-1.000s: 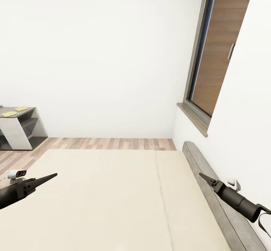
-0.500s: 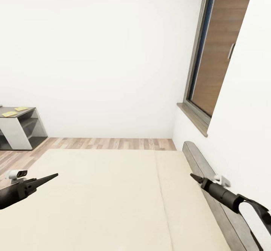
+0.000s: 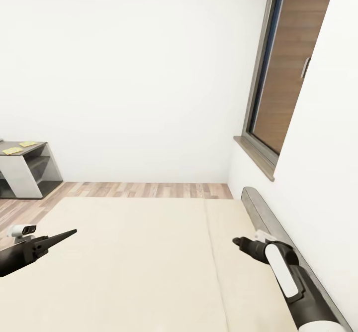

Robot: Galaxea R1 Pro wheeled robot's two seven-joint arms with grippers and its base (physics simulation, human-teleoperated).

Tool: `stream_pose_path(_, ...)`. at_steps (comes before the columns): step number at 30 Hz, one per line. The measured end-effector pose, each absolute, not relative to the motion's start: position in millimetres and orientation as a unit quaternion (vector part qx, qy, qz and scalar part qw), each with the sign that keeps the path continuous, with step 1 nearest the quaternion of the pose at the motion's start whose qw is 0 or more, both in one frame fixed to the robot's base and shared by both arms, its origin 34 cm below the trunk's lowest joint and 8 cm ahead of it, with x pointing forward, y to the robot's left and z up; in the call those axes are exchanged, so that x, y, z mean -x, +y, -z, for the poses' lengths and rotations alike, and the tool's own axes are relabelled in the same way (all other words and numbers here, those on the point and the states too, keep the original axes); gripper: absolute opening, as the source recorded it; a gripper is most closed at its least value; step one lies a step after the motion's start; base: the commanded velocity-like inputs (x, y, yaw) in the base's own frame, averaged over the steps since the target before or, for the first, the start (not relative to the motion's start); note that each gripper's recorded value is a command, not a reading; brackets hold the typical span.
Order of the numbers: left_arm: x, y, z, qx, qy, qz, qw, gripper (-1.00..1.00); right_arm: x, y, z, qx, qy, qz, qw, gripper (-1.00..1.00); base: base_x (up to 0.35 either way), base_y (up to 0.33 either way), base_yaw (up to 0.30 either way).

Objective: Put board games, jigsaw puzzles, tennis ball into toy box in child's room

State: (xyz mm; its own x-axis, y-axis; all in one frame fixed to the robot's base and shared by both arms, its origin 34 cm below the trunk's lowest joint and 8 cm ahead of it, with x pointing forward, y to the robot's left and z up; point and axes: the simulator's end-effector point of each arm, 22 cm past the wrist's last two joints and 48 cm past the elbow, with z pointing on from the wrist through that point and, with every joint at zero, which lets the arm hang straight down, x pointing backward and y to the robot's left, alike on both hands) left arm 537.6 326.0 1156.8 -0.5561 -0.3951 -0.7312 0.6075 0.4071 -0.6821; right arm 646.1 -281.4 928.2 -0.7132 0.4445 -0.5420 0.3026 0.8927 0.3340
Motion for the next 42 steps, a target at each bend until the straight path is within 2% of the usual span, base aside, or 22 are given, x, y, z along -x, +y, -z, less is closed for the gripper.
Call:
stream_pose_path(24,-537.5,314.3,-1157.1,-0.075,0.688,0.551,0.466,1.00,-647.6,-292.2,-922.9,-0.214,0.925,-0.072,0.305,1.00,0.000,0.000,0.000)
stream_pose_path(30,-535.3,282.4,-1158.3,-0.090,0.677,0.572,0.453,1.00,-642.3,-312.4,-903.9,-0.228,0.938,-0.001,0.262,1.00,0.000,0.000,0.000)
stream_pose_path(35,-531.2,224.7,-1147.2,-0.107,0.674,0.613,0.397,1.00,-641.0,-312.5,-894.8,-0.216,0.946,0.032,0.240,1.00,0.000,0.000,0.000)
stream_pose_path(42,-546.9,215.8,-1113.7,-0.077,0.722,0.576,0.375,1.00,-640.1,-318.4,-892.5,-0.217,0.947,0.037,0.234,1.00,0.000,0.000,0.000)
